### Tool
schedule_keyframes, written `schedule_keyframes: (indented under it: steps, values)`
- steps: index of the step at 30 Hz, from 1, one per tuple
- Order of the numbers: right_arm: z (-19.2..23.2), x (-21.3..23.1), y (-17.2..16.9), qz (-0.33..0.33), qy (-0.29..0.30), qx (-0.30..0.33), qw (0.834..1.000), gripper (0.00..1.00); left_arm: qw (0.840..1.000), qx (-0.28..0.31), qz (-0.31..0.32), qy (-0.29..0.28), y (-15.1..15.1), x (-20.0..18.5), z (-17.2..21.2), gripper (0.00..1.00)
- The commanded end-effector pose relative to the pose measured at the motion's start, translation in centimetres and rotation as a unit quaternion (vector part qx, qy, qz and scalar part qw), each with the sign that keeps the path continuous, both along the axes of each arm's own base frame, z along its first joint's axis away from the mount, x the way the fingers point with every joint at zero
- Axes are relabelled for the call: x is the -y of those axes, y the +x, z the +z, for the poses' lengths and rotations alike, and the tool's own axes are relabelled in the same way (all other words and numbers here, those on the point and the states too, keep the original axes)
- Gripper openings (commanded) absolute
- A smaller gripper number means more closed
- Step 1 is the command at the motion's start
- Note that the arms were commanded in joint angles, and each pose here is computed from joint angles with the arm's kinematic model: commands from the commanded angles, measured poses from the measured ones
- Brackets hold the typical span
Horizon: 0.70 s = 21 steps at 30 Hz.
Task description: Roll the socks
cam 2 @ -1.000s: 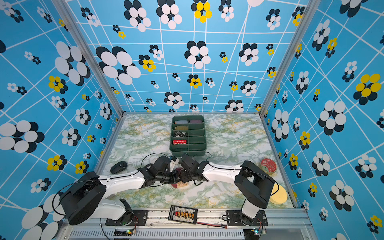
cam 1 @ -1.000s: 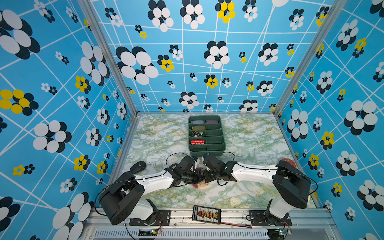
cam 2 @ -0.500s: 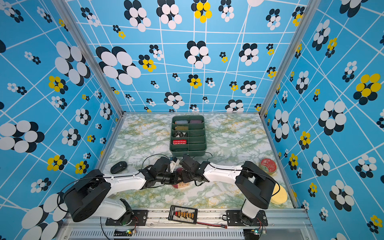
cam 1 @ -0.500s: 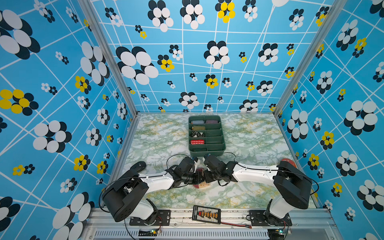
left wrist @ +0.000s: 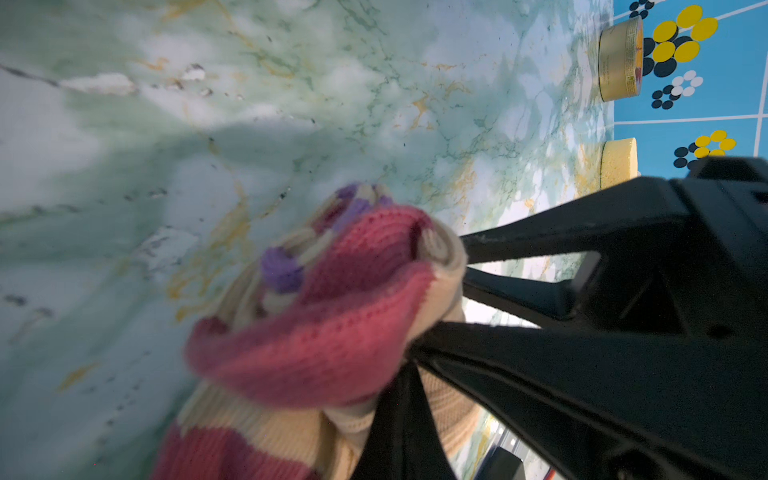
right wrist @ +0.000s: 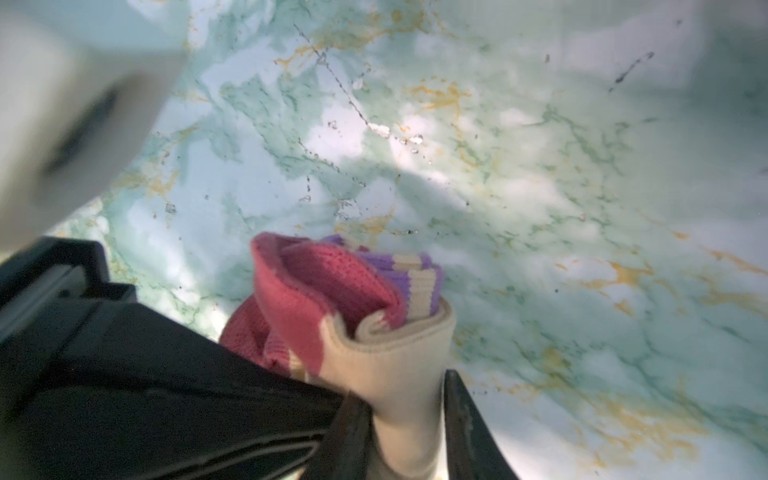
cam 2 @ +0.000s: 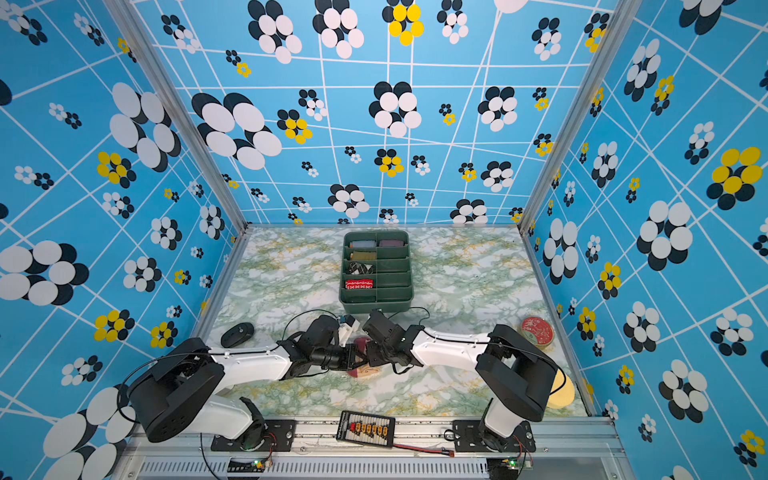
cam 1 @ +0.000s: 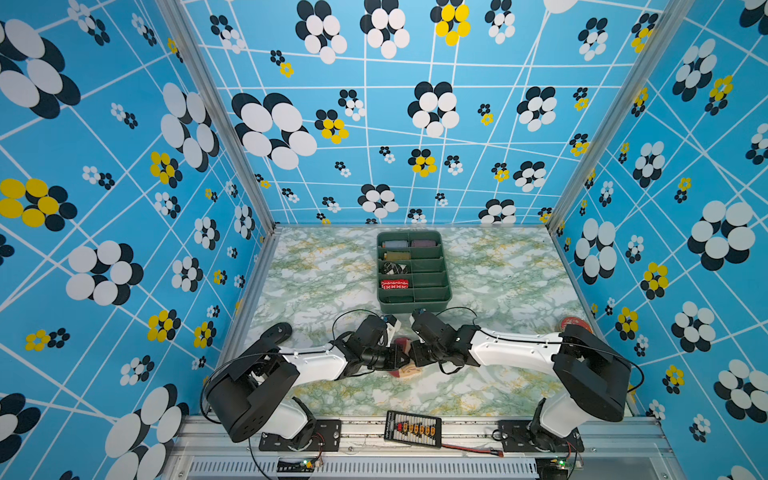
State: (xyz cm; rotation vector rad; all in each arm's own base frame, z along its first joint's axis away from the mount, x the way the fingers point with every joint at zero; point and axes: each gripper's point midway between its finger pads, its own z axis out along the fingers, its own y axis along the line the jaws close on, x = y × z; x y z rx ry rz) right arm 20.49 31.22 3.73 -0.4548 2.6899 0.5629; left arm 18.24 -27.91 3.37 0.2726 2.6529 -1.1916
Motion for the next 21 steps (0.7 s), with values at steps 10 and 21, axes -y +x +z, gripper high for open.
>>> schedule_keyframes:
  steps: [10, 21]
  values:
    - [-0.1, 3.8, -0.2, -0.039, 0.021, -0.025, 0.999, 0.34, 0.989, -0.097, 0.004, 0.112, -4.2, -5.0, -6.2, 0.00]
    - [-1.0, 6.2, 0.1, -0.070, -0.023, -0.013, 0.997, 0.34, 0.988, -0.096, 0.007, 0.117, -4.0, -5.4, -6.3, 0.00]
